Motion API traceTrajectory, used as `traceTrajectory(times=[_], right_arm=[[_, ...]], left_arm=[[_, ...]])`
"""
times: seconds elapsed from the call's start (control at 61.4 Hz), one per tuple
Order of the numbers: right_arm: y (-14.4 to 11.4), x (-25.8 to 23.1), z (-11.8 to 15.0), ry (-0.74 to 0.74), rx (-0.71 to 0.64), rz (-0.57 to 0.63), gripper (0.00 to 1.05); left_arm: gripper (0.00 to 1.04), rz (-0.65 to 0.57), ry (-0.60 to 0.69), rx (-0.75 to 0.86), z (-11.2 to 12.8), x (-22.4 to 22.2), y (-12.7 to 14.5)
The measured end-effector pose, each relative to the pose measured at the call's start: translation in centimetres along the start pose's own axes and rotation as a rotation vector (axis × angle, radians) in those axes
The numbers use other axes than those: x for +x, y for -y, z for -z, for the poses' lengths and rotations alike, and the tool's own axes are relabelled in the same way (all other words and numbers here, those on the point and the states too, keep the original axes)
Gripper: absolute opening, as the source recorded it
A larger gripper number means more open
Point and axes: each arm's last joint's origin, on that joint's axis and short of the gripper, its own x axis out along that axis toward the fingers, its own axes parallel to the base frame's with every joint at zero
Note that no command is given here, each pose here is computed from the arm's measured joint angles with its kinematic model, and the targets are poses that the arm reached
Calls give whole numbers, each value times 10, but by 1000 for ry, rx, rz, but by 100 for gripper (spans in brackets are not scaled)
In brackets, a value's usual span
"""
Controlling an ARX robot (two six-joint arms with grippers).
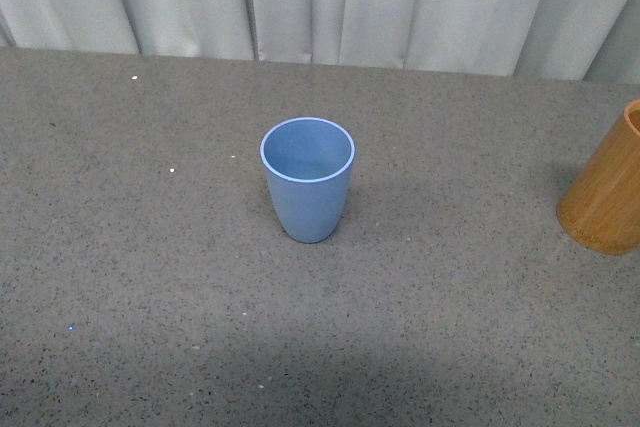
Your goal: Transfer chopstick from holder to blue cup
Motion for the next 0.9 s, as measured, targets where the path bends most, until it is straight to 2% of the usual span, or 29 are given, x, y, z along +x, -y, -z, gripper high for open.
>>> traceTrajectory(times=[0.244,0.896], right_arm=[[-20,32,3,-65,-41,-22,95],[-36,89,17,-152,-76,-30,95]], left_arm=[[98,0,0,0,0,0,0],[98,0,0,0,0,0,0]])
